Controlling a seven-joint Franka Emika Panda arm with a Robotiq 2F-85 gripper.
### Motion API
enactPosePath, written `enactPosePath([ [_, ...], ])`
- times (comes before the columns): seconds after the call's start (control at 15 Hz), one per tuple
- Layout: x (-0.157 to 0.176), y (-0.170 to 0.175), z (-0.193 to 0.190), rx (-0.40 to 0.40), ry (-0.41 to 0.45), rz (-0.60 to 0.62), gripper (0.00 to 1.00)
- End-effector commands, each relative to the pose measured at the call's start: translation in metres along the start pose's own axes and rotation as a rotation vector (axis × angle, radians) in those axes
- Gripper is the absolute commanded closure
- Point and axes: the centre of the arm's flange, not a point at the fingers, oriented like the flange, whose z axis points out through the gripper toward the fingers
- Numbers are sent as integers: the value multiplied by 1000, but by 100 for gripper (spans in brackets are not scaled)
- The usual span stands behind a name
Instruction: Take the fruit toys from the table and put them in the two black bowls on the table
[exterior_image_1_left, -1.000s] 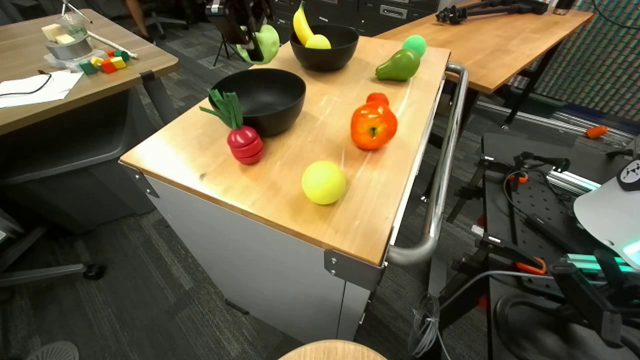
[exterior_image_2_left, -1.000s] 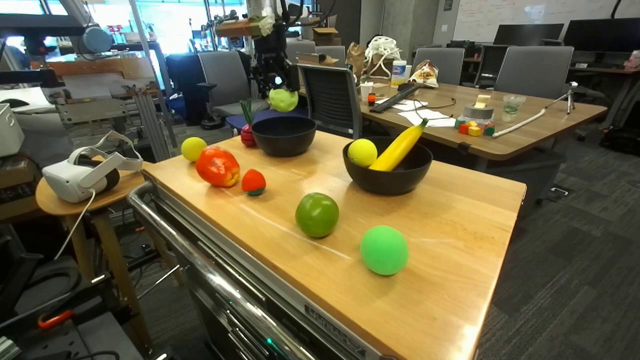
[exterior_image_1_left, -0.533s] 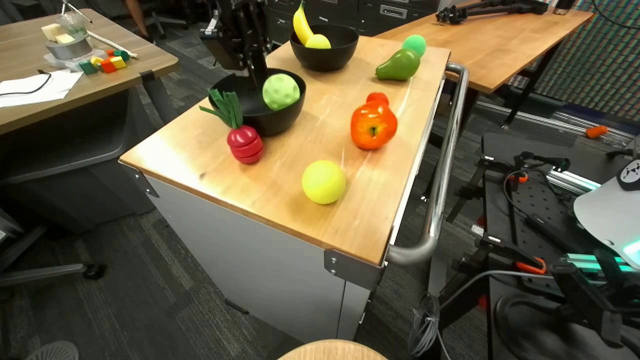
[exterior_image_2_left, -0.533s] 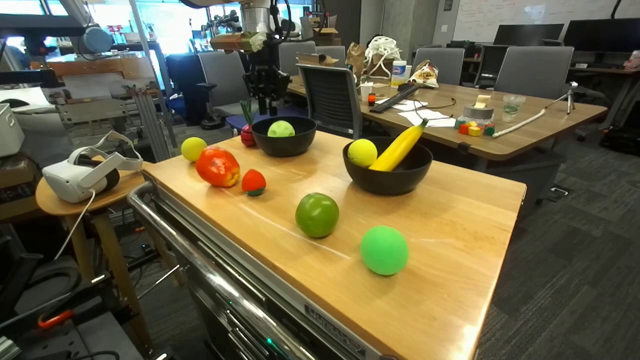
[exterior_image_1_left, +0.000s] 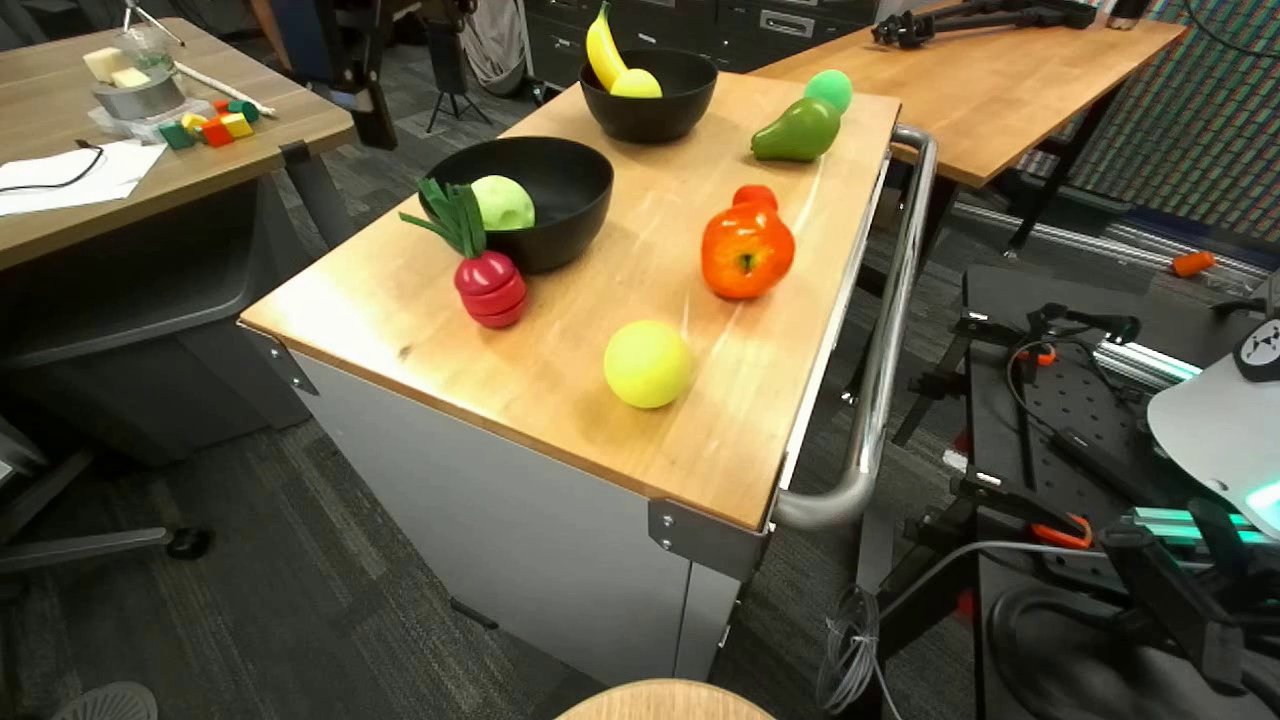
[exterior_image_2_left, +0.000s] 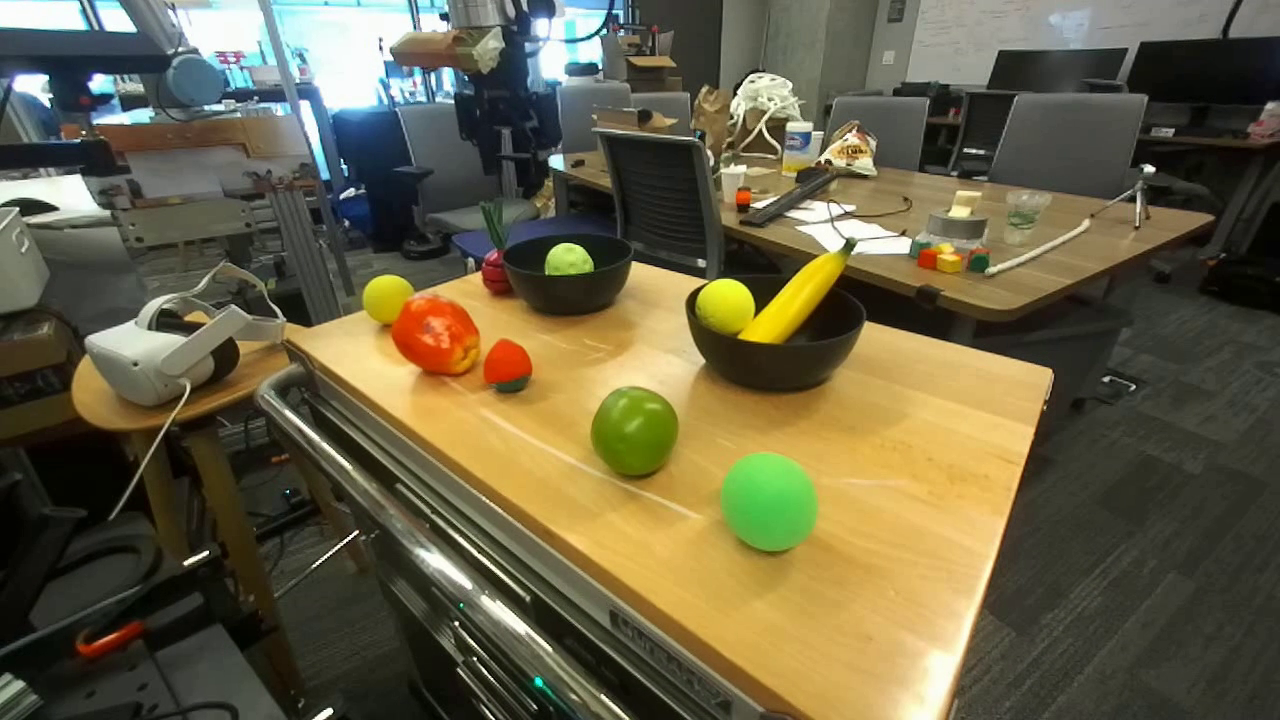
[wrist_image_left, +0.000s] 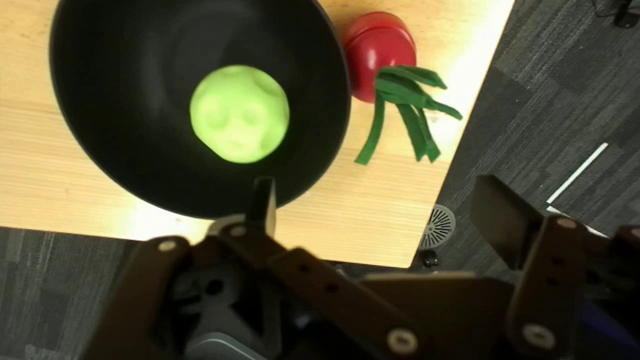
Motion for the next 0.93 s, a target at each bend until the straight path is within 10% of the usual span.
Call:
enactPosePath([
  [0.0, -4, -11, -4, 79, -11, -36, 0],
  [0.13, -4, -10, 15, 85, -55, -62, 0],
  [0.2, -4, -8, 24, 71, -70, -66, 25],
  [0.87, -10, -6, 56, 60, -138, -103, 96],
])
